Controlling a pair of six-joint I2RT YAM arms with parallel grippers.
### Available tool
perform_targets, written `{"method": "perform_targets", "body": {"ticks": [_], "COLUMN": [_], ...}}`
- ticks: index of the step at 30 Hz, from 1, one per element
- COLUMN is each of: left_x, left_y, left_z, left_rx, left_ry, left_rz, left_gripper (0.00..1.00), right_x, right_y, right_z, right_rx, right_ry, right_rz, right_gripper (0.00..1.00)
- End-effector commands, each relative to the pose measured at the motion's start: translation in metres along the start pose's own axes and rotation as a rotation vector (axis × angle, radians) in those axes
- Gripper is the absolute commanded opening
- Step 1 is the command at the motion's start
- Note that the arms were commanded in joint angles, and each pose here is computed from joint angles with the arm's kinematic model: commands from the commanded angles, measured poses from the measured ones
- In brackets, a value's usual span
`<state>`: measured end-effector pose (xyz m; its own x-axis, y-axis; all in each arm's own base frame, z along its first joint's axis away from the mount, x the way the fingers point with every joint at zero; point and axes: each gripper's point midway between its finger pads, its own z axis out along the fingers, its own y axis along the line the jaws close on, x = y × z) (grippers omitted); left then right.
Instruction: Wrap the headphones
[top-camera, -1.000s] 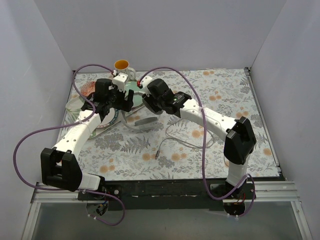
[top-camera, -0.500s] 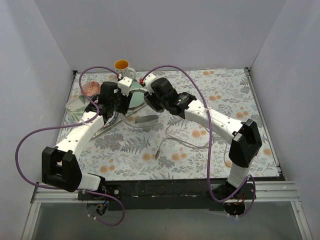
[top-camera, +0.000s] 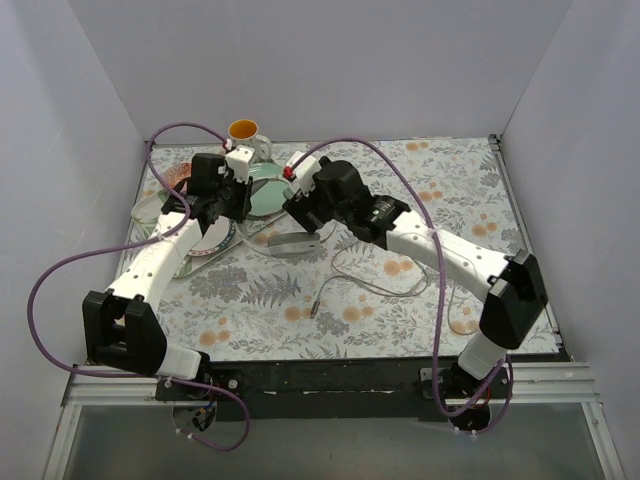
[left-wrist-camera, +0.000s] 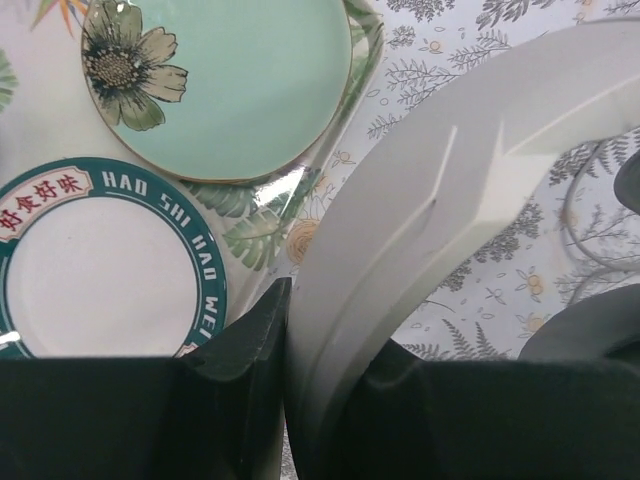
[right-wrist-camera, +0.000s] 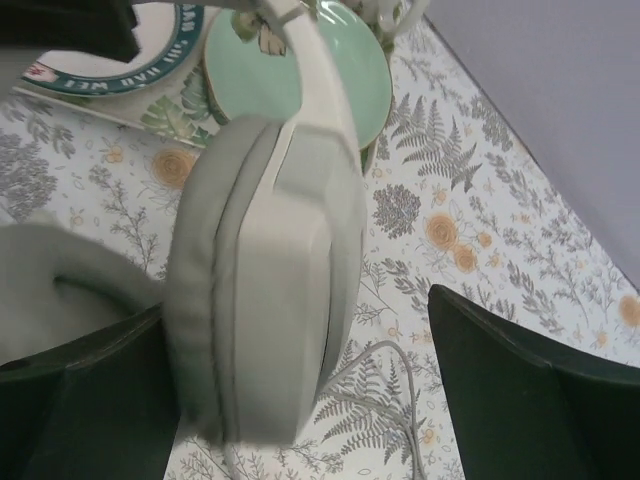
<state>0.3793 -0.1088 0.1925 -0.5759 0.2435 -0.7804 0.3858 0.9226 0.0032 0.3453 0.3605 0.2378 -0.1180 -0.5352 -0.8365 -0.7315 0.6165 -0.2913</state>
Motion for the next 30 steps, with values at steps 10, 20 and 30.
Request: {"method": "perform_targets", "body": {"ticks": [10, 20, 30], "left_x": [-0.095, -0.127, -0.143], "left_y": [0.013, -0.011, -0.017], "left_z": [-0.057, -0.114, -0.141], "left_rx": [0.130, 0.220, 0.236], "left_ry": [-0.224, -0.272, -0.329], "left_rz": [-0.196, -0.194, -0.196], "left_gripper": [0.05, 0.05, 0.06], "right_x": [-0.044, 0.059, 0.072], "right_y": [-0.017, -0.067, -0.040], "right_z": [-0.125, -0.070, -0.027], "right_rx": [-0.052, 0.002, -0.159], "right_ry": [-0.594, -0.394, -0.381], "right_rz": [-0.119, -0.021, 0.111], "right_gripper": [0.98, 0.95, 0.88]}}
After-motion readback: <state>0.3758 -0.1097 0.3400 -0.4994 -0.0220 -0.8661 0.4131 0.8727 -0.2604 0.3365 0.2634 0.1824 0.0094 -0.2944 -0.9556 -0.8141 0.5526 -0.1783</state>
